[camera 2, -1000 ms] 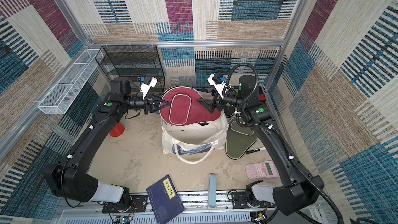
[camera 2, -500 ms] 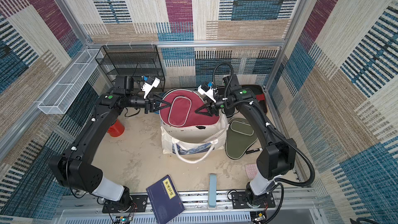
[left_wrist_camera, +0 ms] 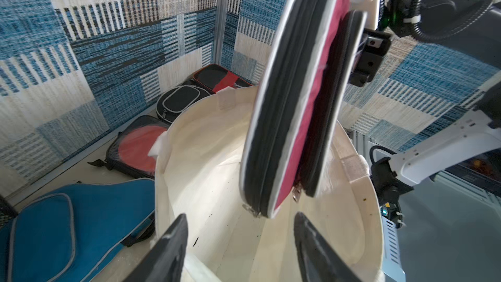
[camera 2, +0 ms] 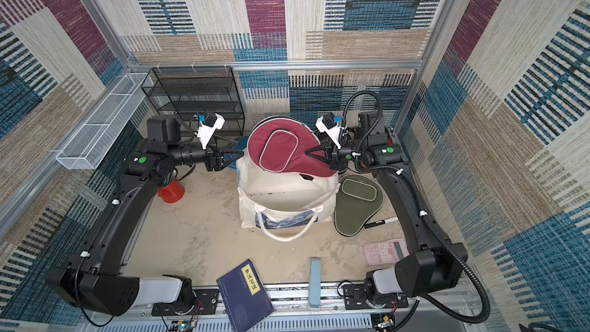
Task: Remove the ping pong set from the canvas bag
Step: Pick up the ping pong set from the canvas bag.
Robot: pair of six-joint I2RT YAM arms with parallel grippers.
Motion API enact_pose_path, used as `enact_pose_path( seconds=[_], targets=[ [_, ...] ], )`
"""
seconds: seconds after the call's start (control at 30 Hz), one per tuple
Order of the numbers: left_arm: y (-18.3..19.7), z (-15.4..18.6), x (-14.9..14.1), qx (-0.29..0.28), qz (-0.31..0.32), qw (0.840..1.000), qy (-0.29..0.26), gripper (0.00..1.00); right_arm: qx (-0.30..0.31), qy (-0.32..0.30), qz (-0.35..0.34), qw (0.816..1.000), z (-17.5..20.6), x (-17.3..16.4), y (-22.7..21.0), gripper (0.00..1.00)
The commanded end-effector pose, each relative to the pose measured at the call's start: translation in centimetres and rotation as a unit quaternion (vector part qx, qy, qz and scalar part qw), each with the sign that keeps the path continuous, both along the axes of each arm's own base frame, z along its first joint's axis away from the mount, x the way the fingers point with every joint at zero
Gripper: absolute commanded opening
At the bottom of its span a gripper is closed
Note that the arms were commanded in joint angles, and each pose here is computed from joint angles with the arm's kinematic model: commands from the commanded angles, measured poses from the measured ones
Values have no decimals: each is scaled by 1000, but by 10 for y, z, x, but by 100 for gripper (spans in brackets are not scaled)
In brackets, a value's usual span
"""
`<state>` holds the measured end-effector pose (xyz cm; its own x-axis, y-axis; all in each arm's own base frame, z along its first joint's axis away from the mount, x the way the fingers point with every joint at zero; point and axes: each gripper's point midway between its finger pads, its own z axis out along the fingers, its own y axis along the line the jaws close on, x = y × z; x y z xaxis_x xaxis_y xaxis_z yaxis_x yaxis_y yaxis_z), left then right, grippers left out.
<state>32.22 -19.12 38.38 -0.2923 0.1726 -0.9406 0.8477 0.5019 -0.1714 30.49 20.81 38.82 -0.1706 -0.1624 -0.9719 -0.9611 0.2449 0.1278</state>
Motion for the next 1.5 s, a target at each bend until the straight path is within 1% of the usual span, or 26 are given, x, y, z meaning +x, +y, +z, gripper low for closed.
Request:
enact_pose_path(
  seconds=[0.0,0.03,0.07,0.13,0.2,0.3,0.4,0.43,0.5,0.7,0.9,1.03,1.13,1.23,1.3,1.47],
  targets=[
    [3,17,8,-53,33,998,-16,71,69,-48,21,996,49,-9,2,0],
    [0,17,7,-77,24,997,-9,72,84,-48,23,995,56,-12,2,0],
    [-4,18,7,-102,17,995,-1,74,99,-48,24,994,62,-14,2,0],
    [-8,19,11,-148,11,989,5,91,129,-45,26,990,74,-19,1,0],
    [-10,22,14,-184,17,983,-13,93,157,-33,20,987,81,-19,0,0],
    [-17,31,11,-220,-1,975,-39,94,188,-4,12,982,84,-15,-1,0],
    [-28,38,1,-236,-29,969,-62,95,207,22,8,978,80,-11,-1,0],
    [-32,44,-3,-241,-40,966,-80,95,210,29,4,977,77,-9,-1,0],
    [-40,47,-8,-244,-56,964,-90,96,215,36,9,976,74,-10,2,0],
    [-58,51,-11,-249,-85,960,-90,96,225,53,34,972,66,-15,20,0],
    [-61,60,-11,-257,-94,957,-94,93,232,61,44,970,59,-17,29,0],
    [-65,63,-16,-256,-115,956,-85,93,242,63,41,967,57,-17,28,0],
    [-66,54,-15,-243,-111,961,-66,92,246,57,34,967,59,-16,25,0],
    [-67,26,0,-203,-71,976,-17,91,249,47,21,967,66,-12,20,0],
    [-67,15,1,-199,-70,977,-4,91,250,43,18,967,69,-8,17,0],
    [-69,10,-2,-207,-84,975,4,91,250,37,20,967,76,-1,12,0]
  ],
)
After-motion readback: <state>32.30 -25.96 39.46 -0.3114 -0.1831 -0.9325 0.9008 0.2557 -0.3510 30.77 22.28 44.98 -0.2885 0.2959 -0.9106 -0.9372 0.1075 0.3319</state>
